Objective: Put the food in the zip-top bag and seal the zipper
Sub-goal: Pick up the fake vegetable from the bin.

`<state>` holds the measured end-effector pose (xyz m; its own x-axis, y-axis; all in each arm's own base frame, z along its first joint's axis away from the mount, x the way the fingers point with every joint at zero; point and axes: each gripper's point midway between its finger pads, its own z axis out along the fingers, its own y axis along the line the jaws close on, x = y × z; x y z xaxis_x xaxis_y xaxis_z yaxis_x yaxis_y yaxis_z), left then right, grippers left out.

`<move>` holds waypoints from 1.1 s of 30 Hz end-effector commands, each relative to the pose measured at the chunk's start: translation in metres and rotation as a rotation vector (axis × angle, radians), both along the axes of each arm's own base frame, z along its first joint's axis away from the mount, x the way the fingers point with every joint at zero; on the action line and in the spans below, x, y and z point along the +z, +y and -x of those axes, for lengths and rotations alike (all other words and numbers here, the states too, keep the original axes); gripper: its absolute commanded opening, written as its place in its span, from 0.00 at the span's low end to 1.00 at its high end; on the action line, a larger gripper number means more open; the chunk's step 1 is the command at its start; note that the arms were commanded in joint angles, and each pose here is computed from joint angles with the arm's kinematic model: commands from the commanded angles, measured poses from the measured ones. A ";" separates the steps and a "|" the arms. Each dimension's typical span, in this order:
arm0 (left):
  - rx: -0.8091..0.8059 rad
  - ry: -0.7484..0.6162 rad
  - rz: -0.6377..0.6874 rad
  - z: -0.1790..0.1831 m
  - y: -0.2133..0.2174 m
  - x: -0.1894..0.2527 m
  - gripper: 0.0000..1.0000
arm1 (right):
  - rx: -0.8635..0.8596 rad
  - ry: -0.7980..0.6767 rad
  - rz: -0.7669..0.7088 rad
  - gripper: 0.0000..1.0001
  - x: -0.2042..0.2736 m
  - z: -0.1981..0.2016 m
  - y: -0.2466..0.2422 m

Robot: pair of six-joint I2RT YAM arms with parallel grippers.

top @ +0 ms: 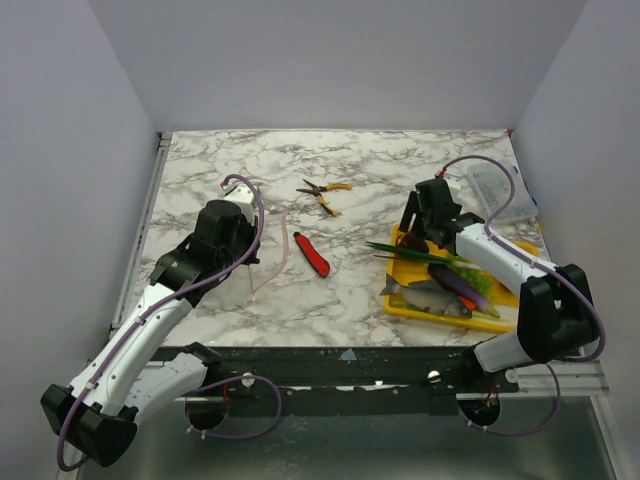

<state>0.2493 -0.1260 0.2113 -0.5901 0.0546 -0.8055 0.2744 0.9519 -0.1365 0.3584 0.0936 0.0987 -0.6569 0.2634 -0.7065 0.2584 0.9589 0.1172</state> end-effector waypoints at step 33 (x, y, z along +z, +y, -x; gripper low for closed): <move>-0.019 0.004 0.021 -0.001 -0.006 0.001 0.00 | -0.026 -0.286 -0.096 0.24 0.064 0.018 -0.019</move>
